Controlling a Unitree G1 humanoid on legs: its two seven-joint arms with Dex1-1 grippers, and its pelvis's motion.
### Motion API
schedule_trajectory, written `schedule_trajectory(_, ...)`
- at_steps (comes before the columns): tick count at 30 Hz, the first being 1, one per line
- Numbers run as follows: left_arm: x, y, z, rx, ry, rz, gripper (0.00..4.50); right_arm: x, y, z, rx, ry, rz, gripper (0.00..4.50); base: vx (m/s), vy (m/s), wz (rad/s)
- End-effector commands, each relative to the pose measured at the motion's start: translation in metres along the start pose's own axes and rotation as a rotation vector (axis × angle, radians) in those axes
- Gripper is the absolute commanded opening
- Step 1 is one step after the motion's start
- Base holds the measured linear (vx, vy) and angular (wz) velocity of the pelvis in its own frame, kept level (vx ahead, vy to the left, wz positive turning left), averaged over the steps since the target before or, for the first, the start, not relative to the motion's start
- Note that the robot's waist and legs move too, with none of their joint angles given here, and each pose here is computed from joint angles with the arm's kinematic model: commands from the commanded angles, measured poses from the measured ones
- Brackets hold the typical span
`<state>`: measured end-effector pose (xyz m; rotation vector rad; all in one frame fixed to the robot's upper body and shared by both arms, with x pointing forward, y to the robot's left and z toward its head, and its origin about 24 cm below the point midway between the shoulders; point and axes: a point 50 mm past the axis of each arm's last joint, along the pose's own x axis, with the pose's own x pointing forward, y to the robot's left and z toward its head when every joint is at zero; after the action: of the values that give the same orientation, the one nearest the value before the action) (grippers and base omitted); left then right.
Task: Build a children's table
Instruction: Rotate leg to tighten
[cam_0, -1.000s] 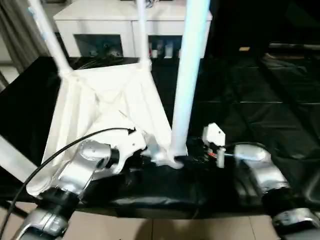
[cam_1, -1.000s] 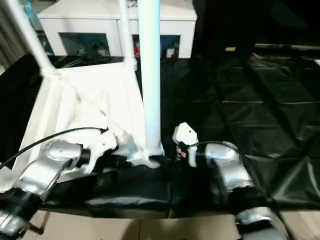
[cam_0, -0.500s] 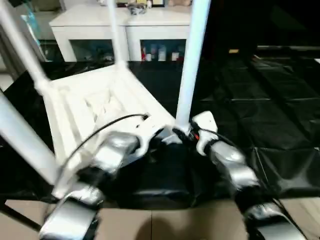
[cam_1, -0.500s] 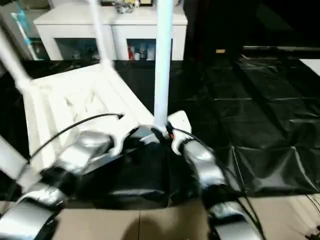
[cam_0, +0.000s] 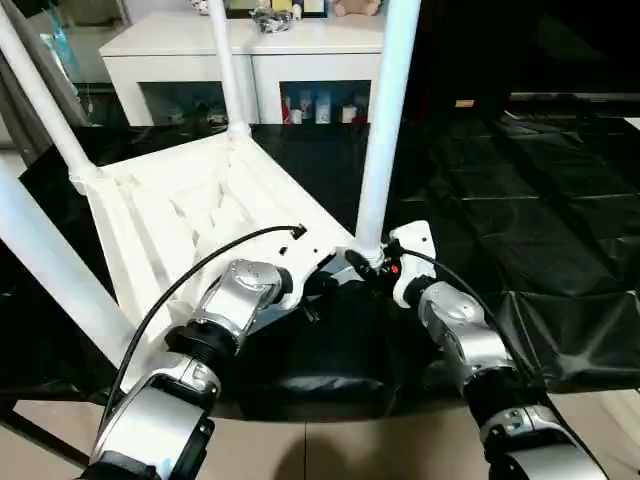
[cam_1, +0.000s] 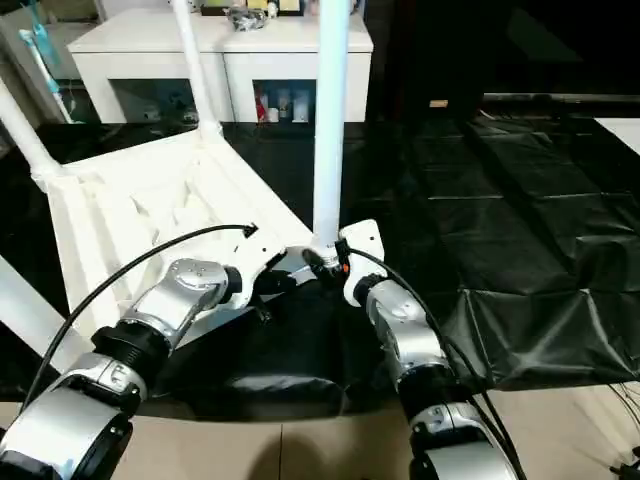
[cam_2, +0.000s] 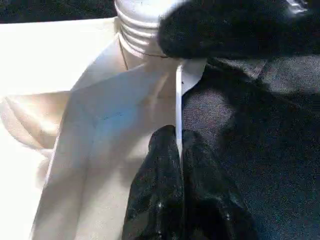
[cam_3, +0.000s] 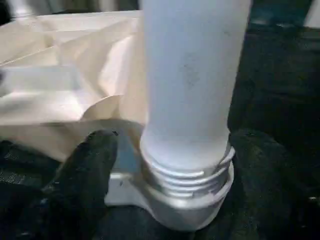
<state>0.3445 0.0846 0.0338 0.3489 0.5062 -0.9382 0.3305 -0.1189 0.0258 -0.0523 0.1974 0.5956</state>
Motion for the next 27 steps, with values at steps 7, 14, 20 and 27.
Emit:
schedule_trajectory(7, -0.008, -0.006, -0.015, 0.046, -0.008, -0.125, 0.0, -0.032, -0.02, 0.02, -0.176, -0.069, 0.273, 3.81, 0.0, 0.0, 0.0)
schedule_trajectory(14, -0.024, -0.012, -0.021, 0.089, -0.032, -0.277, 0.0, -0.045, -0.026, 0.028, -0.199, -0.089, 0.391, 3.81, 0.0, 0.0, 0.0)
schedule_trajectory(20, -0.04, -0.012, -0.028, 0.143, 0.002, -0.378, 0.0, -0.049, -0.015, 0.019, -0.242, -0.01, 0.547, 3.81, 0.0, 0.0, 0.0)
schedule_trajectory(27, -0.044, -0.007, -0.025, 0.144, -0.005, -0.348, 0.0, -0.048, -0.01, 0.012, -0.287, 0.041, 0.596, 3.81, 0.0, 0.0, 0.0)
